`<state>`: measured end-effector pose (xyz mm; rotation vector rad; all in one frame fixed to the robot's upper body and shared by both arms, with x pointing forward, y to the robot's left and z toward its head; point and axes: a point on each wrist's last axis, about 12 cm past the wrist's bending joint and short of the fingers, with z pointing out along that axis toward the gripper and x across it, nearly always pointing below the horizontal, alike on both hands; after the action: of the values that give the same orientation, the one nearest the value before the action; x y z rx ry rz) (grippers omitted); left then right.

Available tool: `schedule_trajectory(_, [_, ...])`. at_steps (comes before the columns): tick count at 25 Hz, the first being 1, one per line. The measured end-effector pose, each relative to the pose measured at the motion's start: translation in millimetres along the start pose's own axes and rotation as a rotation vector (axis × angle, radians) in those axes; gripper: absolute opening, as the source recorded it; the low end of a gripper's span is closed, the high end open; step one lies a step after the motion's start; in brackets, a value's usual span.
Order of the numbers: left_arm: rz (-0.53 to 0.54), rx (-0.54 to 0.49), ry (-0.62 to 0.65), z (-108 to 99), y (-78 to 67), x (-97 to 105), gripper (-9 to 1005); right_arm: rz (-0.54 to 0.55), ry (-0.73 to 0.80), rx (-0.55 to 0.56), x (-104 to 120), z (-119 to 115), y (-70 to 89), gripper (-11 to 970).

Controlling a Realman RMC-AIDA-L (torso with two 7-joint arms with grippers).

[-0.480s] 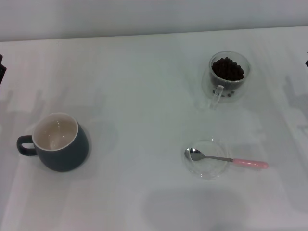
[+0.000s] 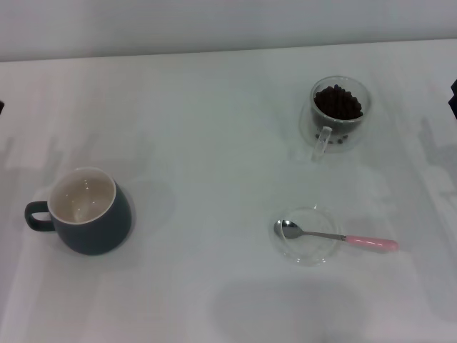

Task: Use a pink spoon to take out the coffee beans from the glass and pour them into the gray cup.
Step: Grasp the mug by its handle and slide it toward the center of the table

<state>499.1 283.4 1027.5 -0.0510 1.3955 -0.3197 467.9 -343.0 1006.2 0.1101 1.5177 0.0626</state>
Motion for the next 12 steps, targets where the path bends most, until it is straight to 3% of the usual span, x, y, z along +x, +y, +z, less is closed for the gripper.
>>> schedule_trajectory(5, [0.006,-0.031,-0.024,-22.1,7.4,-1.4,796,-0.007,-0.016,0.009,-3.2,4.6,-2.2,679])
schedule_trajectory(12, [0.027,-0.099,-0.028,-78.7,28.0,-3.8,796,-0.038,-0.07,0.011,-15.7,21.4,-8.1,678])
